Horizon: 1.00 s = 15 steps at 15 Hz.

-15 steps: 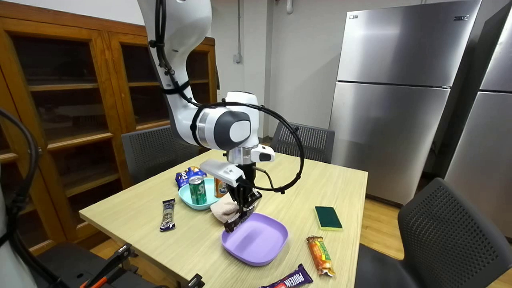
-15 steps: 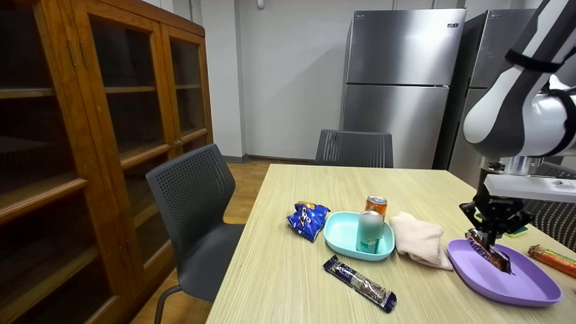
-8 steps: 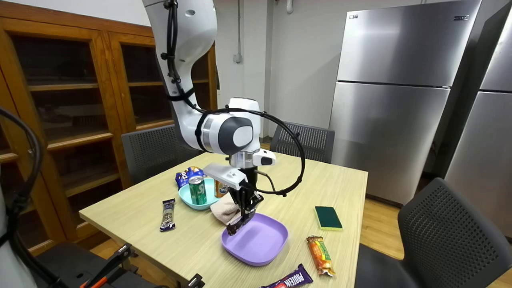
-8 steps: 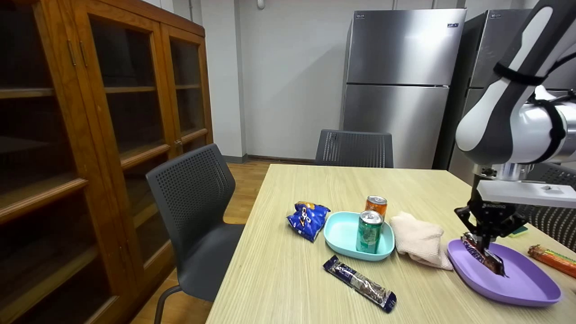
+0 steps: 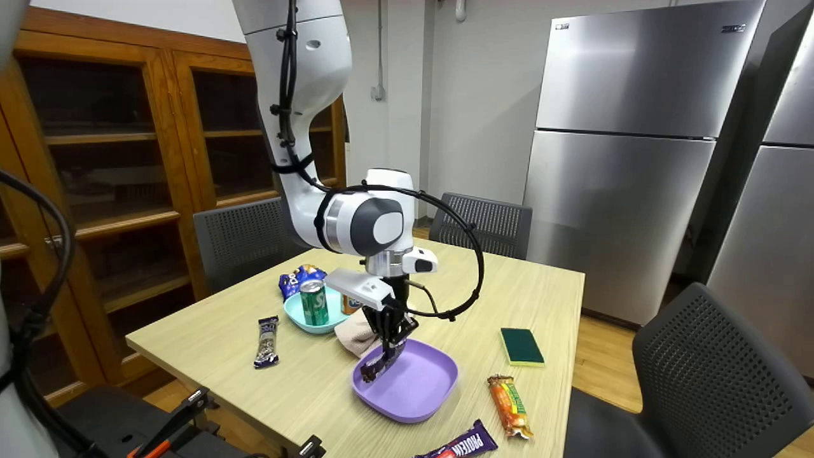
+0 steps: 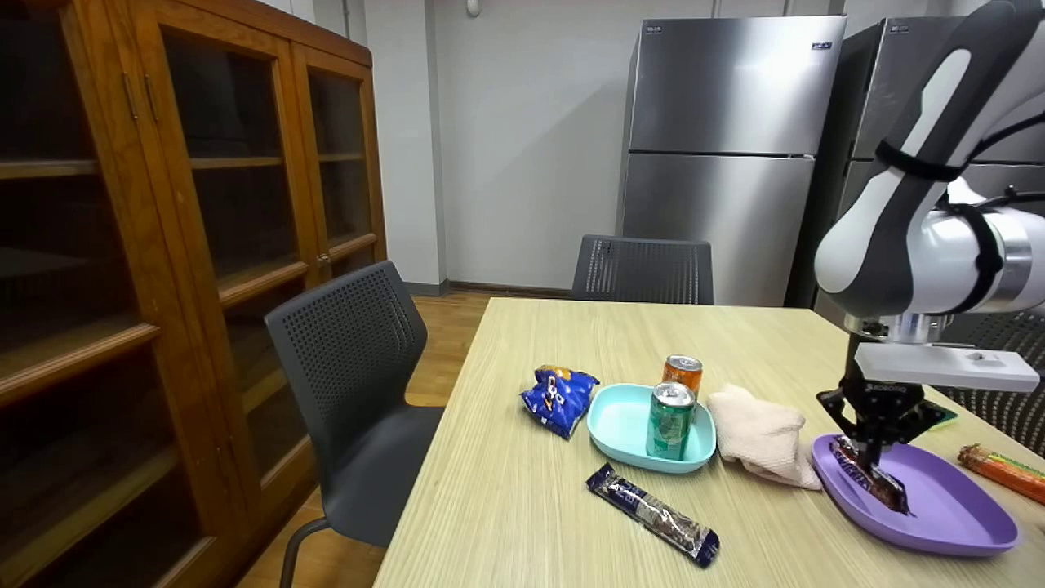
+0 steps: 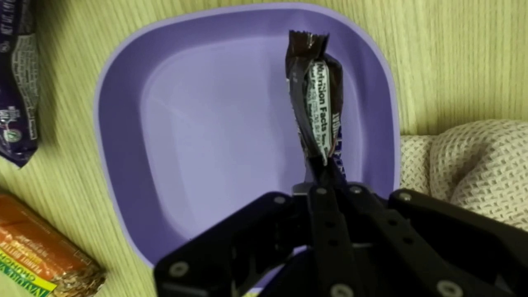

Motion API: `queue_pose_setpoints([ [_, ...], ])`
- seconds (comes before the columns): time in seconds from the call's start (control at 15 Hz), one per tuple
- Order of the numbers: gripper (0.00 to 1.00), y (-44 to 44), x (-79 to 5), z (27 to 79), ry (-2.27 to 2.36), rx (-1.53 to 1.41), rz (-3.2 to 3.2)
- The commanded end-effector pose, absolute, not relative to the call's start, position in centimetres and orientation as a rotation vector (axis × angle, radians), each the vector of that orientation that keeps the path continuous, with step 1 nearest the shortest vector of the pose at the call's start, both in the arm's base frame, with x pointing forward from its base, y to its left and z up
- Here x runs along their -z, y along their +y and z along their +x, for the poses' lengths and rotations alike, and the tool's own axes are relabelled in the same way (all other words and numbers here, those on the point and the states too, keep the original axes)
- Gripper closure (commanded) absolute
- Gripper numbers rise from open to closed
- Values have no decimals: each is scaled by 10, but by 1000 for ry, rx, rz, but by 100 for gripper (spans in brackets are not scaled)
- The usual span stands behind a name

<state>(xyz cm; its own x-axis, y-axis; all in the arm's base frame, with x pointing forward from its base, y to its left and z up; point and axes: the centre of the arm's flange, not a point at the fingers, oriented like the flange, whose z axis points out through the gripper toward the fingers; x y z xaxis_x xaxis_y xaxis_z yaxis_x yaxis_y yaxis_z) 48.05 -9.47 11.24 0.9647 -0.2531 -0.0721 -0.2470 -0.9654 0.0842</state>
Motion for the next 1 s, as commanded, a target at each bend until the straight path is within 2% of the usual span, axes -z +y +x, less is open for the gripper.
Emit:
queue_pose_setpoints([
  [0.0, 69, -91, -138, 483, -327, 99, 3047],
  [0.6, 1, -108, -185, 499, -380, -18, 3026],
  [0.93, 0, -144, -197, 499, -447, -36, 3006],
])
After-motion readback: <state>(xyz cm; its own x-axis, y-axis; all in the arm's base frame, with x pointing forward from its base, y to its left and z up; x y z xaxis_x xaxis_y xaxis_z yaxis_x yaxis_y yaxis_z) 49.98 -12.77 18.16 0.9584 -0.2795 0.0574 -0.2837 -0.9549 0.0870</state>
